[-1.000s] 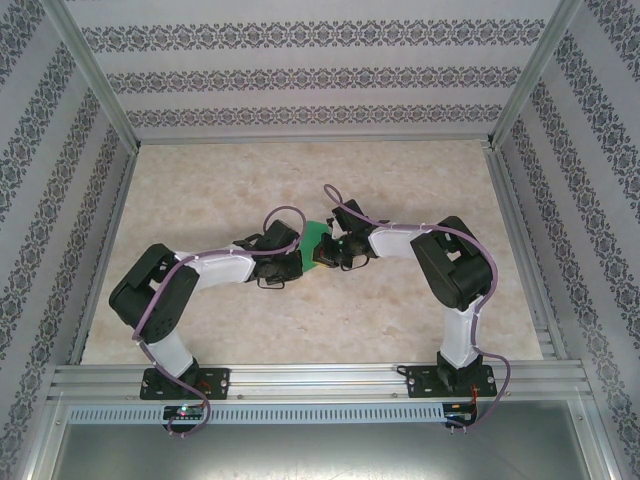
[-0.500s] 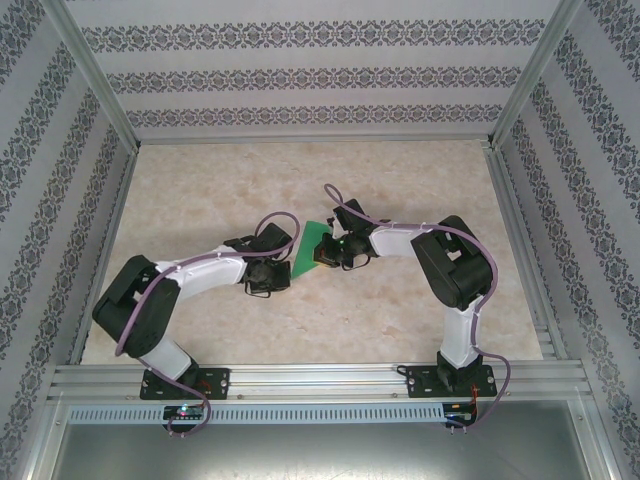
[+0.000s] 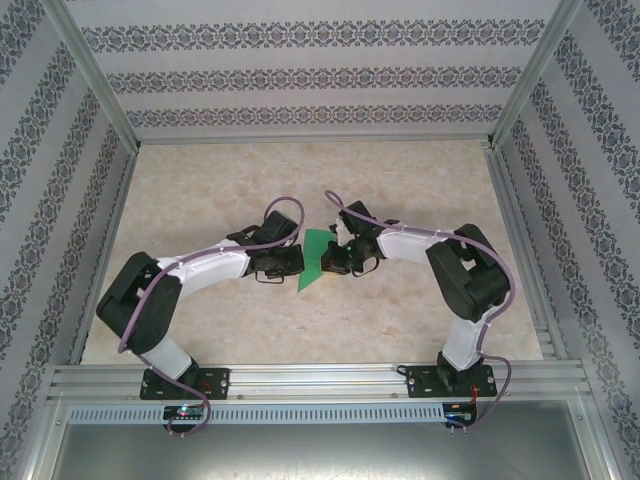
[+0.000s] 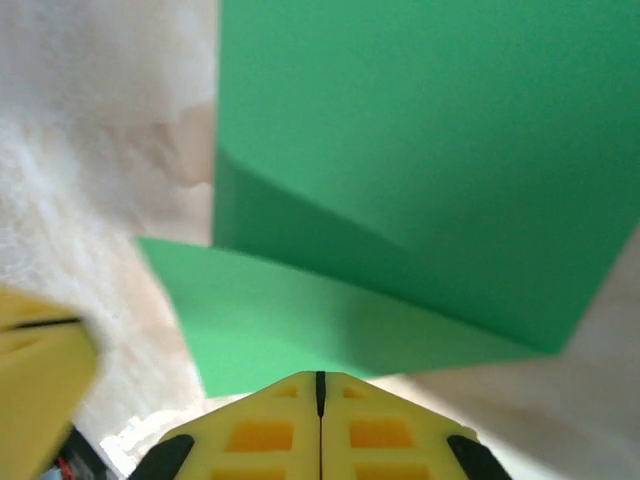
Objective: Fold a paper plane with a square sheet of paper (pick it up from the middle)
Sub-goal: Third fold the triangle at the center of the table.
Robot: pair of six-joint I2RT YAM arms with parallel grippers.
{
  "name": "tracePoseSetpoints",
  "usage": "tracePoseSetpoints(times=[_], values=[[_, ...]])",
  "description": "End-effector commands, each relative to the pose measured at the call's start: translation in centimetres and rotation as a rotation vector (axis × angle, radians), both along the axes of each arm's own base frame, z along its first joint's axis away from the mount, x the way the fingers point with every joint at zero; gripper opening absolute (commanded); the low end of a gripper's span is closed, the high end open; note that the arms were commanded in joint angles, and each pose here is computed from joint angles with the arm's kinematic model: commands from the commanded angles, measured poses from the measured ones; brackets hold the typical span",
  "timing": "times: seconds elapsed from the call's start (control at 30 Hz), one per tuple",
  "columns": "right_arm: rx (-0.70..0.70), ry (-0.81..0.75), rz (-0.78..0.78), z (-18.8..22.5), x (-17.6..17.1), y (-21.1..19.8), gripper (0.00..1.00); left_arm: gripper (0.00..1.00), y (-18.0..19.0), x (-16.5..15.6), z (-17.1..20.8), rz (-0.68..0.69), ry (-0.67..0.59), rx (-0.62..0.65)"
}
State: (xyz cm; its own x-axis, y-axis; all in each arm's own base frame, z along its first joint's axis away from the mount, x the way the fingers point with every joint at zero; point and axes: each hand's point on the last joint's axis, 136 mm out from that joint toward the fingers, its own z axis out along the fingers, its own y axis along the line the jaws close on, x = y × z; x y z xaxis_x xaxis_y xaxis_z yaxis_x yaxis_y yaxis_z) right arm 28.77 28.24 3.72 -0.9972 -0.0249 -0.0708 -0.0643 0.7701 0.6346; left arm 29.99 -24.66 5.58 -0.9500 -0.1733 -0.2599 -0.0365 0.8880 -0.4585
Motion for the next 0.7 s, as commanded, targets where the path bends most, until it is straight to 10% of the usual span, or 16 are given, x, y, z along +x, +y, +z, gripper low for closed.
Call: tracePoseSetpoints(times=[0.0, 0.3, 0.67], values=[[-0.003, -0.034, -0.079, 2.2, 1.1, -1.6, 0.16, 0.12, -2.7, 2.0, 0.9, 0.01, -0.009, -0.133], [0.031, -0.009, -0.312, 1.0, 2.9, -5.7, 0.44, 0.12, -2.5, 2.6, -0.2, 0.031, 0.004, -0.084], [0.076, 0.032, -0.298, 0.2, 3.1, -3.8, 0.46, 0.01, -0.5, 2.7, -3.8, 0.099, 0.068, 0.057]])
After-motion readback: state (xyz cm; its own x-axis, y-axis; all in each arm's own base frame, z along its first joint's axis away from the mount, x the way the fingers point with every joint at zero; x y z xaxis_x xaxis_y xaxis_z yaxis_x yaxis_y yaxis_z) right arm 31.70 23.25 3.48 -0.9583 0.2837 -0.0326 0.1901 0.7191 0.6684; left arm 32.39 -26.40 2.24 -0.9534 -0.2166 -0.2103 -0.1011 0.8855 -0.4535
